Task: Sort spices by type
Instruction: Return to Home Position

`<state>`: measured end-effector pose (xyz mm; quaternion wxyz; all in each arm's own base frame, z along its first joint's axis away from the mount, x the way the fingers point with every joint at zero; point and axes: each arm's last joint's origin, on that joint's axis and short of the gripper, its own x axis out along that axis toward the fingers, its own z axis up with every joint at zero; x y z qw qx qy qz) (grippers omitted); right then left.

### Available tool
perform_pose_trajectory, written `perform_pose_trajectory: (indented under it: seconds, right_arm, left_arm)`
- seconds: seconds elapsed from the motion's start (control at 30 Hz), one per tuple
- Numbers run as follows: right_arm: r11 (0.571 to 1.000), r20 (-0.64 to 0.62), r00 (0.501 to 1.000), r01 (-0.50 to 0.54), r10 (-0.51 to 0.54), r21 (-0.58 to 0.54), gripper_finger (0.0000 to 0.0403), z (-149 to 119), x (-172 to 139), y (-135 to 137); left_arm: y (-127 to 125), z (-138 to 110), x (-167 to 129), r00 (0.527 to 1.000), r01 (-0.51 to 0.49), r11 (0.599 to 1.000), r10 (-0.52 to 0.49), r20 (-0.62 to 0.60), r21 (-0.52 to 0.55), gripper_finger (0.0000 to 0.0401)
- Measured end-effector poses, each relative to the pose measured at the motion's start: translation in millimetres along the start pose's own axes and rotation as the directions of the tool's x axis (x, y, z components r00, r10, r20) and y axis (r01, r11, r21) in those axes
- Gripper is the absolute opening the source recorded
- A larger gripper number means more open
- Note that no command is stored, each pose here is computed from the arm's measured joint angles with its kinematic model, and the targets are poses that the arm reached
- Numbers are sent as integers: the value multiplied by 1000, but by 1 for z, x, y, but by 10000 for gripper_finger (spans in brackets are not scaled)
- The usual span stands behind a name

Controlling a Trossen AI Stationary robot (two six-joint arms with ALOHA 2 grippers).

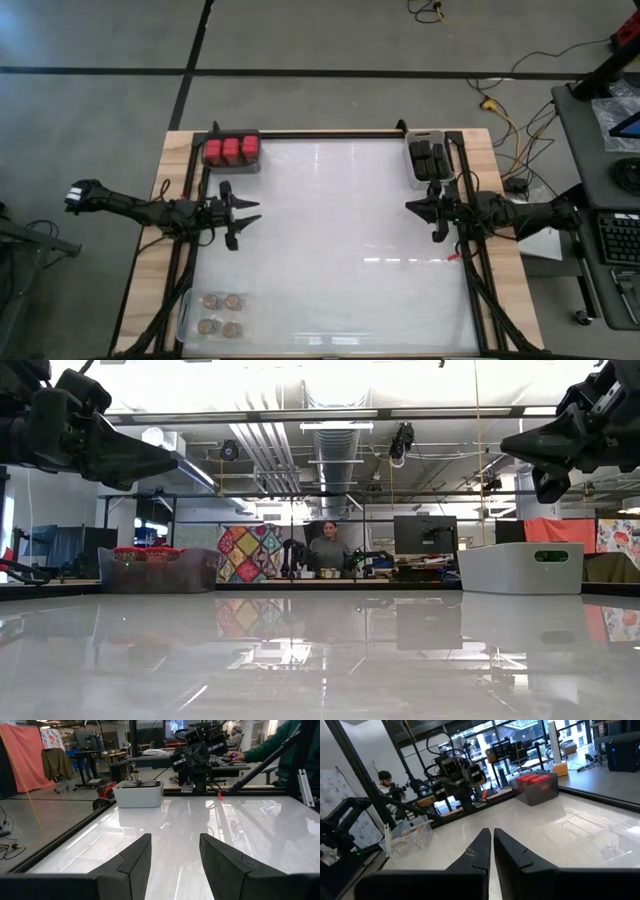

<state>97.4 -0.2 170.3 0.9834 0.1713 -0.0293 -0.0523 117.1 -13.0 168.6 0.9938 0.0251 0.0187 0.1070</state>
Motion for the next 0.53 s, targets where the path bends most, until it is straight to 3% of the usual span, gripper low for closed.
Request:
perform_pose_trajectory:
  seconds: [0.53]
  right_arm:
    - [1000,-10,1000,3,-3,-2,13,-1,1,0]
  left_arm:
    - [0,0,0,1000,0,1000,0,0,0,151]
